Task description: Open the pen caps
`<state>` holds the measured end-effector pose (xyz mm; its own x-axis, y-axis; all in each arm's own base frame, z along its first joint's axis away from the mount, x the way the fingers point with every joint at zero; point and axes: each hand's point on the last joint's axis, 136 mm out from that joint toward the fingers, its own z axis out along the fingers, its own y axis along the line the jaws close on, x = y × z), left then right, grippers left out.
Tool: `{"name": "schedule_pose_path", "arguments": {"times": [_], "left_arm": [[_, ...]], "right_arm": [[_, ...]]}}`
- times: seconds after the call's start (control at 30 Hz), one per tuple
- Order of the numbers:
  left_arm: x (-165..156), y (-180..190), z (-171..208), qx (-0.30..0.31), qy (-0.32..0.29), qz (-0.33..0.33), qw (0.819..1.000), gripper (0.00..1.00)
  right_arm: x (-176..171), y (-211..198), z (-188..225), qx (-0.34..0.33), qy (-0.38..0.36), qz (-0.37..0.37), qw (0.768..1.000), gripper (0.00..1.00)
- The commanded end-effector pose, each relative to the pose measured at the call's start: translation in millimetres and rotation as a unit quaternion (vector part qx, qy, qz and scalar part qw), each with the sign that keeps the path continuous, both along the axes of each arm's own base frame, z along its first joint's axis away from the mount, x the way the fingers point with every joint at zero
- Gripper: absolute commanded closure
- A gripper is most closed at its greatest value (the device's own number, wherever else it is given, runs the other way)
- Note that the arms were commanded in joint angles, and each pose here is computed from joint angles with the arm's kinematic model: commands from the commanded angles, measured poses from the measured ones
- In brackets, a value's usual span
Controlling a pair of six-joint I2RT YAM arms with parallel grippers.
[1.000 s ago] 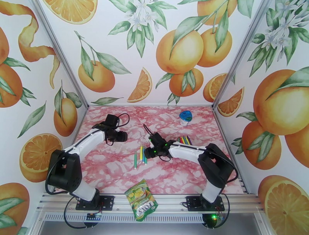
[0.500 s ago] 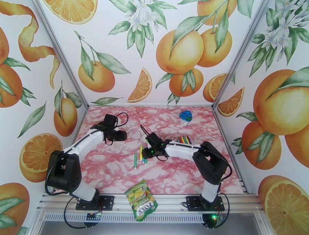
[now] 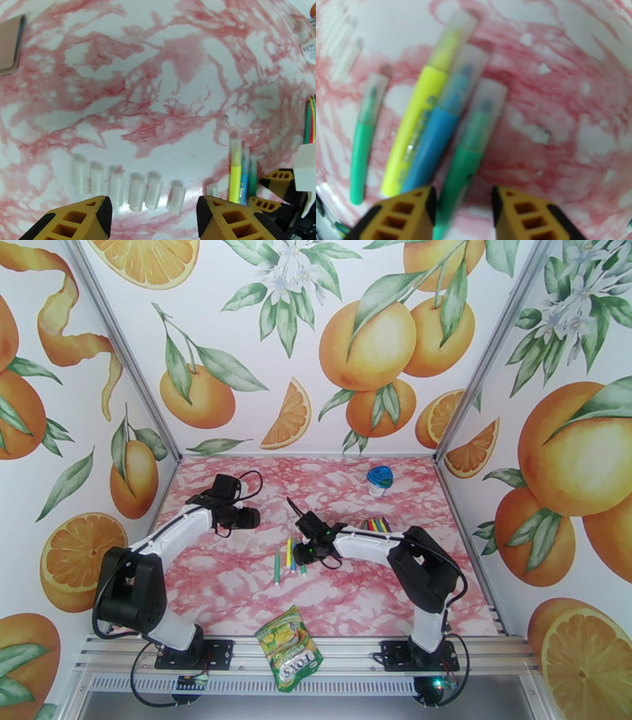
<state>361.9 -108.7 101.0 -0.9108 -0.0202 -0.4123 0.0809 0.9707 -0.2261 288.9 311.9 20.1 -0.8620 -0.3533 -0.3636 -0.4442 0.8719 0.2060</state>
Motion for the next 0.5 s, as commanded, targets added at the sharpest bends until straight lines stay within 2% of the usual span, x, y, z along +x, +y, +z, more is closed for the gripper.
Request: {"name": "schedule_pose_path", "arguments": {"times": [0.0,0.47], "left_arm": [[2.5,0.1,9.3,-0.010,-0.020,0.002,1.000,0.39],[2.7,-2.3,10.6,-0.019,-0.024,0.002,1.000,0.39]], "right_arm": [[2.9,-16.2,-5.3,-0.057,-0.010,-0.006,0.998,0.57],[-6.2,-23.6,-6.0,-0.087,0.000,0.018,0.996,0.59]]}}
